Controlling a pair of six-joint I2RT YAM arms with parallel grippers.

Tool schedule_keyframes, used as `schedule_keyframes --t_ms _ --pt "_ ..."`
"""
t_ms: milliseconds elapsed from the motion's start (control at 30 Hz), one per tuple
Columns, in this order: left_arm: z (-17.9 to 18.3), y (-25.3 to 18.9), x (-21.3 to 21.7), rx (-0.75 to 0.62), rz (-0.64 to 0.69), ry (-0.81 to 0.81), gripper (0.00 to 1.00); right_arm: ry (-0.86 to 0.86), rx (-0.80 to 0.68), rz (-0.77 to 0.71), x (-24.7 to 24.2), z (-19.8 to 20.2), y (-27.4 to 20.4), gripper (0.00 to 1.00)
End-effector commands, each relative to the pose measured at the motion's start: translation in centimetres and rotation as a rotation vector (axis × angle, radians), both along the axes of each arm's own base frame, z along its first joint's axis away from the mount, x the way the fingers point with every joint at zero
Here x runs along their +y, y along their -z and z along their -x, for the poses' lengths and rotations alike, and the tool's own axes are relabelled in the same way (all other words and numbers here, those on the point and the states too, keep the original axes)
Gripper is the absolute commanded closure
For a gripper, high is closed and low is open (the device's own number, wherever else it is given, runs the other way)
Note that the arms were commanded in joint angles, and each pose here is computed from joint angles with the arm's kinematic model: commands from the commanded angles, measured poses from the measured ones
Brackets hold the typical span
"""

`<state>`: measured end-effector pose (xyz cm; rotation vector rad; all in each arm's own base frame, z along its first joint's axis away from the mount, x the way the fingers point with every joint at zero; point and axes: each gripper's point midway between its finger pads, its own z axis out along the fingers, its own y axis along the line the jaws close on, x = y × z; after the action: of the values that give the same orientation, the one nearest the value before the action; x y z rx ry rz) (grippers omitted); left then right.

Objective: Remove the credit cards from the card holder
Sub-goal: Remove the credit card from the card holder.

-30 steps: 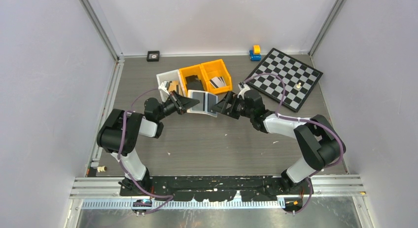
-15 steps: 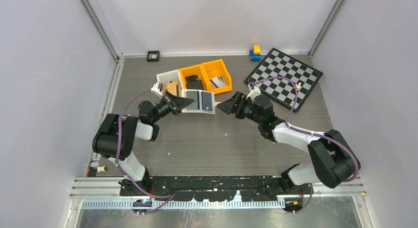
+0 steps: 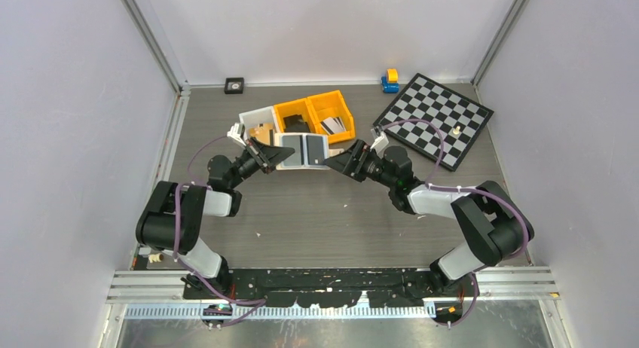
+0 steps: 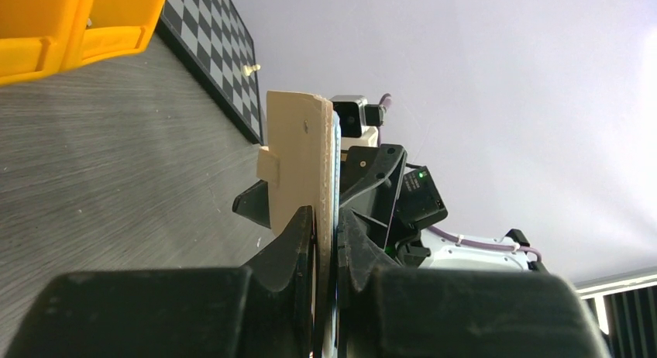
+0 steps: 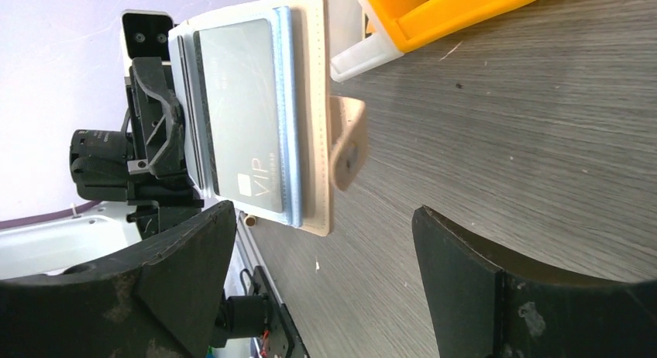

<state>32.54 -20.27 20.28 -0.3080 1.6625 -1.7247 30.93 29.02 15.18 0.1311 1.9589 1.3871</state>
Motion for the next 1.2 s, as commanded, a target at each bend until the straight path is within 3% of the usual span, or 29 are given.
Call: schedule_keyframes --t_ms 0,400,700,1167 --pt "0.7 -2.7 -0.6 -0.123 0.013 0.028 1.00 -0.053 -0.075 -0.097 1.6 -0.1 -3.3 0.11" --pt "2.2 -4.5 -2.3 -0.200 0.008 0.100 1.00 -0.162 -0.143 -0.189 3.1 1.9 -5.6 0.12" --pt "2.3 -4.6 -2.4 -0.208 0.006 0.099 1.00 -0.132 -0.199 -0.175 2.2 2.2 -6.5 0.29" --pt "2.0 -4.0 -2.4 -0.189 0.004 0.087 1.00 -0.018 -0.268 -0.136 -0.1 2.2 -7.3 0.35"
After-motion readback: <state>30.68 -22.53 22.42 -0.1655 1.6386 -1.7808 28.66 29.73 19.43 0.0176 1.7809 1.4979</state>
